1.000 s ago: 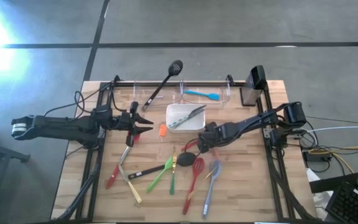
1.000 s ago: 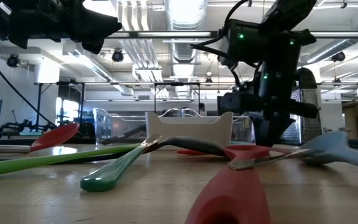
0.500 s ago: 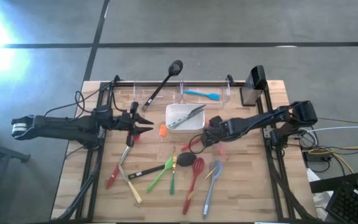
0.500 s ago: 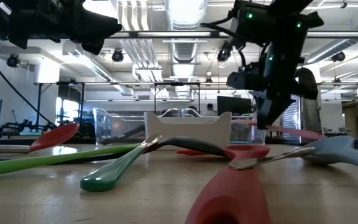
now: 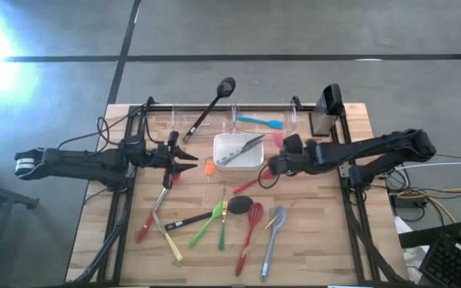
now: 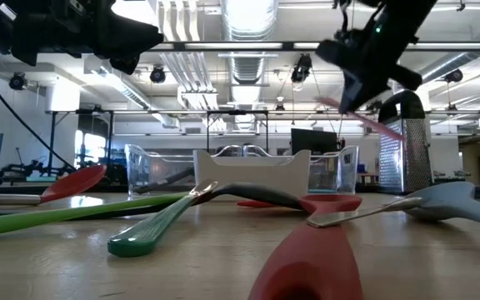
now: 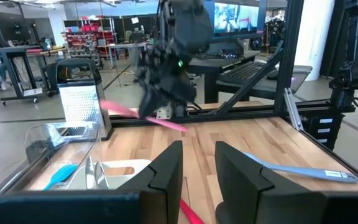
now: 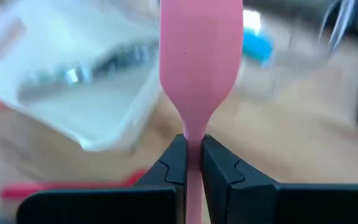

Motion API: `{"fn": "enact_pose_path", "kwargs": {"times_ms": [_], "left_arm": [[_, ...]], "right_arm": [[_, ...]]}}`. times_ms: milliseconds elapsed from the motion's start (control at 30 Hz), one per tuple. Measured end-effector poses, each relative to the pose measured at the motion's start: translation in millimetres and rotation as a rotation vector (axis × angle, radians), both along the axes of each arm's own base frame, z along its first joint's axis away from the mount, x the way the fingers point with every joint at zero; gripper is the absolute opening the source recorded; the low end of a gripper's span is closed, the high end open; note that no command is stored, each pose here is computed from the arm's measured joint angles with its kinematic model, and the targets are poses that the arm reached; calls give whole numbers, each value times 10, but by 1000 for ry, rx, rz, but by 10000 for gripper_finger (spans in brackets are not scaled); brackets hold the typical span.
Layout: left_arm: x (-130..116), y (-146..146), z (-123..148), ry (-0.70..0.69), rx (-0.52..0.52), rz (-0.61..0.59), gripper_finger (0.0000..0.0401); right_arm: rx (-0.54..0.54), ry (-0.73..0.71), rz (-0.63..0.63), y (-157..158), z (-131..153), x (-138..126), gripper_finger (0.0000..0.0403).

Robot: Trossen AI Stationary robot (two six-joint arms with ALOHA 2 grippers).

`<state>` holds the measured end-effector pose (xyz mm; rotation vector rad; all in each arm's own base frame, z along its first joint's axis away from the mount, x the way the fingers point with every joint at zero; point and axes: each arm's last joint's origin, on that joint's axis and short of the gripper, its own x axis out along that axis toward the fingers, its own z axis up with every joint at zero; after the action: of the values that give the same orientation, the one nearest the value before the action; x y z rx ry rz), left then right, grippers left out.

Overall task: Pick & Place Kitchen Items
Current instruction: Put the pink spatula into the right transparent bin

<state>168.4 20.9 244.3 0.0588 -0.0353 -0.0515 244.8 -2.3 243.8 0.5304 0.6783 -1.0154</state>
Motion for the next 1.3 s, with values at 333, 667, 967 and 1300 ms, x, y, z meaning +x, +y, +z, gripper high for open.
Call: {"fn": "enact_pose_path", "kwargs": {"times_ms": [333,667,967,1300], "left_arm": [[0,0,4,-4,1,0,99],[104,17,30,-79,-11,-2,99],[424,61,-68,-216,-89,-41,99],[976,113,-142,-180,-162,-185,120]], "right_arm": [[-318,-198,119,-63,475,41,13],[-521,-621,586,31,867,336,13],[-536,-784,858,122,734,543,13],[-516,-785,939,155,573,787,13]]}}
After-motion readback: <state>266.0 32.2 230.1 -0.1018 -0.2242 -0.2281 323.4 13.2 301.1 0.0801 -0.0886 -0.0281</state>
